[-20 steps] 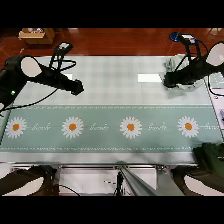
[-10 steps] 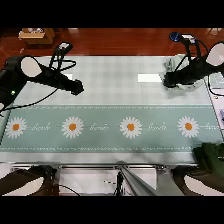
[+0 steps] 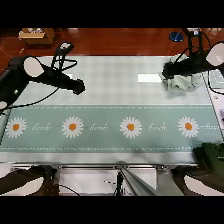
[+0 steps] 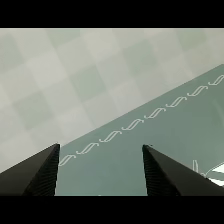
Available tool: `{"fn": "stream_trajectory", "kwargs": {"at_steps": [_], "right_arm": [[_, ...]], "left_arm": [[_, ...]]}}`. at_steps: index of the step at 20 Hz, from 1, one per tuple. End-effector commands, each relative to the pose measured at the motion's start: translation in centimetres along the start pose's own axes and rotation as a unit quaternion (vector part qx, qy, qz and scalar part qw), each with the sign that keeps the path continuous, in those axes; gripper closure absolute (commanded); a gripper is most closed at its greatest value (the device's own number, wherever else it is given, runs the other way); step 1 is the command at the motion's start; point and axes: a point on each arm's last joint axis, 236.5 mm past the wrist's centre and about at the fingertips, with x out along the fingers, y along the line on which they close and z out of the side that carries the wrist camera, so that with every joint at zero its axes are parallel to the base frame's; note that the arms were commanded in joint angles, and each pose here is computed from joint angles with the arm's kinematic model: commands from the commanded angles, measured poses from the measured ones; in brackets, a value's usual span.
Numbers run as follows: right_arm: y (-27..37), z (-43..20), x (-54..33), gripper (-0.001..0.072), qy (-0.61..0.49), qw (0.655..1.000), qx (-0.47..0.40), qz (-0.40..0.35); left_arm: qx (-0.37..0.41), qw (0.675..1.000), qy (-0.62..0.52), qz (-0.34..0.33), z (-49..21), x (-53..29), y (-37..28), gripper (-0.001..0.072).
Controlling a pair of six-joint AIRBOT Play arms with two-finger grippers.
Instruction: Fold the shirts.
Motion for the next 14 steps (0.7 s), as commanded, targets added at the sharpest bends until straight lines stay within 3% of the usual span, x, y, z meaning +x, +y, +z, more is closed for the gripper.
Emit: {"fn": "stream_trajectory", "kwargs": {"at_steps": [1, 4, 5, 8, 11, 14], "right_arm": [[-3.0, 5.7, -0.6, 0.0191, -0.118, 0.991, -0.023, -0.066], [-10.0, 8.6, -0.5, 0.0191, -0.18, 0.964, -0.003, -0.195], [-12.2, 8.0, 0.6, 0.0188, -0.168, 0.963, 0.013, -0.212], [-17.5, 4.8, 5.2, 0.0122, -0.118, 0.965, 0.095, -0.213], [-20.6, 1.8, 9.1, 0.0122, -0.09, 0.961, 0.18, -0.189], [-22.1, -0.4, 12.6, 0.0122, -0.068, 0.961, 0.194, -0.185]], "left_arm": [[-0.003, 1.0, 0.001, -0.003, 0.0, 0.5, 0.0, 0.0097], [-0.005, 1.0, -0.021, 0.004, 1.1, 0.5, 0.4, 0.0084], [-0.005, 1.0, -0.027, 0.005, 1.4, 0.5, 0.5, -0.0013], [-0.019, 0.999, -0.04, 0.005, 2.3, -0.3, 0.3, -0.0013], [-0.013, 0.998, -0.055, 0.004, 3.9, -1.8, 0.0, -0.0013], [-0.012, 0.999, -0.051, 0.003, 3.8, -2.0, -0.1, -0.0013]]}}
